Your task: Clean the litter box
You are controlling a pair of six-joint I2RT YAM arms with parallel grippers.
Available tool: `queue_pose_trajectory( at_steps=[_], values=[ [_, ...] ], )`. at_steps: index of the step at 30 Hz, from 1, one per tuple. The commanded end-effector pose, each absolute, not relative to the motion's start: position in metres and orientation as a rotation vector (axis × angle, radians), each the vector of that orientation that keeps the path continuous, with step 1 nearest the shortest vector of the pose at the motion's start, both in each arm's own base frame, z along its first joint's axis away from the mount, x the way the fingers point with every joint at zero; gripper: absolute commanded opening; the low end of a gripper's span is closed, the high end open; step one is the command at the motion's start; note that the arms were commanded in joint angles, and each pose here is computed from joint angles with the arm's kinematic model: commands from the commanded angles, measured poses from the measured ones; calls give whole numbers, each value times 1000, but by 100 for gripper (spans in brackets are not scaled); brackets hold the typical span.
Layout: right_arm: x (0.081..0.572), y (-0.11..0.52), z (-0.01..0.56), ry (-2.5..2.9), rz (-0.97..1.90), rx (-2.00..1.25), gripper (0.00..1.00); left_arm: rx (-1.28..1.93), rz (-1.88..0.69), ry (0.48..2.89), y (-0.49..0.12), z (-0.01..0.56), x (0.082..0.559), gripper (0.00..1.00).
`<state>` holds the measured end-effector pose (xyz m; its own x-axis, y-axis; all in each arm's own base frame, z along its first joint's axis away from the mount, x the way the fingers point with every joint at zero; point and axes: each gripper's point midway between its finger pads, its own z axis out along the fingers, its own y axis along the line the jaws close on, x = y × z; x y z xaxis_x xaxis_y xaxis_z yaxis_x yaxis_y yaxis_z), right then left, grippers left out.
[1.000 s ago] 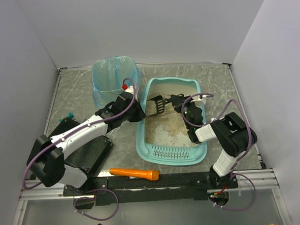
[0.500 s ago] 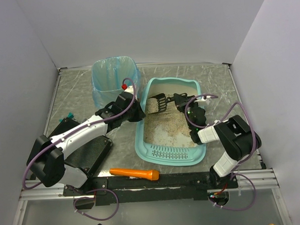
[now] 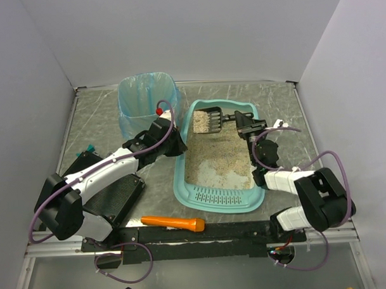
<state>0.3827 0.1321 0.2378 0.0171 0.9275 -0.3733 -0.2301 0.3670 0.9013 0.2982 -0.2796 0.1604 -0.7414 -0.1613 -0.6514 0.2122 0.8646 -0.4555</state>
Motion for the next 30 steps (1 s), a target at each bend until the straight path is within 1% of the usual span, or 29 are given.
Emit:
queue_pose_trajectory(
  at_steps=[1,6,7,9,11,12,13,15,18,21,25,27,28,29,30],
  values=[
    [363,116,291,1022,1144,737,0,-50,-792,2219,-292,199,307,1],
    [360,104,275,1110,1135,837,0,-71,-786,2236,-290,193,306,1],
    [355,102,280,1108,1148,845,0,-72,-787,2238,-291,192,306,1],
    [354,98,262,1181,1105,895,0,-81,-790,2235,-290,193,305,1],
    [345,92,271,1147,1161,958,0,-79,-789,2235,-290,192,305,1],
    [346,88,251,1214,1123,1024,0,-84,-784,2235,-289,192,305,1],
    [340,85,256,1198,1153,1054,0,-86,-782,2233,-288,191,306,1],
    [335,81,243,1236,1135,1093,0,-86,-787,2232,-288,191,305,1],
    [328,79,239,1223,1164,1125,0,-84,-789,2231,-288,190,305,1],
    [329,84,245,1227,1191,1094,0,-74,-799,2230,-290,190,304,1],
    [328,72,238,1210,1158,1123,0,-76,-792,2234,-290,189,305,1],
    [328,81,251,1220,1189,1043,0,-79,-798,2222,-290,191,305,1],
    [328,92,255,1266,1193,936,0,-82,-796,2223,-289,191,305,1],
    [328,83,261,1233,1176,909,0,-79,-799,2222,-290,191,305,1],
    [329,76,254,1244,1148,937,0,-80,-791,2230,-289,191,305,1]
  ],
)
